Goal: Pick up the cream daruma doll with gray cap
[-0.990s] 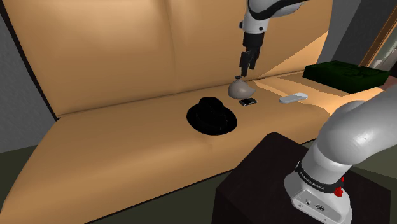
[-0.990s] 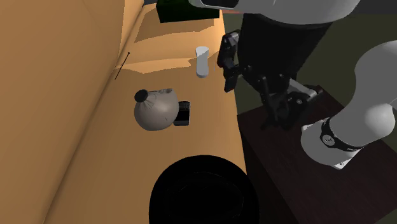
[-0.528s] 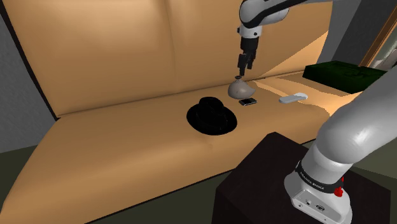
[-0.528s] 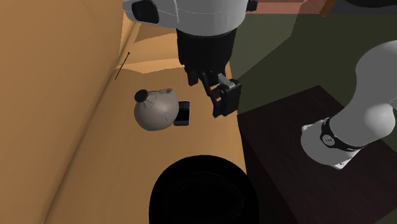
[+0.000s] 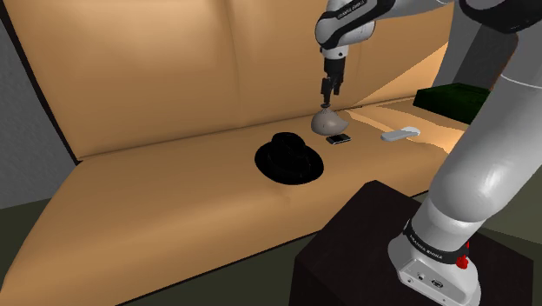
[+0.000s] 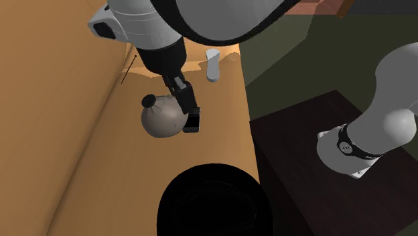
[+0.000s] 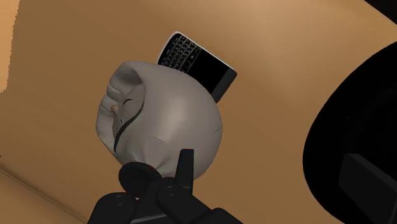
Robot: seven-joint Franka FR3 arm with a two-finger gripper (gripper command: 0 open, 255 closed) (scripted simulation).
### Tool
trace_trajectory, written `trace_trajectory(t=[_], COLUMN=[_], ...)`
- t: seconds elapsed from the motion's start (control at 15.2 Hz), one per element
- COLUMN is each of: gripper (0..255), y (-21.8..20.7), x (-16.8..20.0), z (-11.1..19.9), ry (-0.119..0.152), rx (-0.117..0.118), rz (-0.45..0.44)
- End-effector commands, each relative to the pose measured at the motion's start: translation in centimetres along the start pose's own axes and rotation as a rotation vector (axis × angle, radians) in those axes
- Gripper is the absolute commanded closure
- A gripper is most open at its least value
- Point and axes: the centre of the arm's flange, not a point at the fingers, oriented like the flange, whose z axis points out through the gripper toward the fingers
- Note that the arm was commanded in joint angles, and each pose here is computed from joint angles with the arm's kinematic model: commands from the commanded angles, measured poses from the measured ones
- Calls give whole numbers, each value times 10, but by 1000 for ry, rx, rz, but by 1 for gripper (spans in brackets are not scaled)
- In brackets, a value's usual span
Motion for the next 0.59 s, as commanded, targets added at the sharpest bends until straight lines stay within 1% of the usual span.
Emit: trace_trajectory(t=[0.0, 0.46, 0.53], gripper=[0, 0, 0], y=[23, 97, 97], x=[11, 54, 54], z=[6, 39, 40], ry=[-5, -24, -24], rx=[-6, -24, -24], rz=[1, 7, 8])
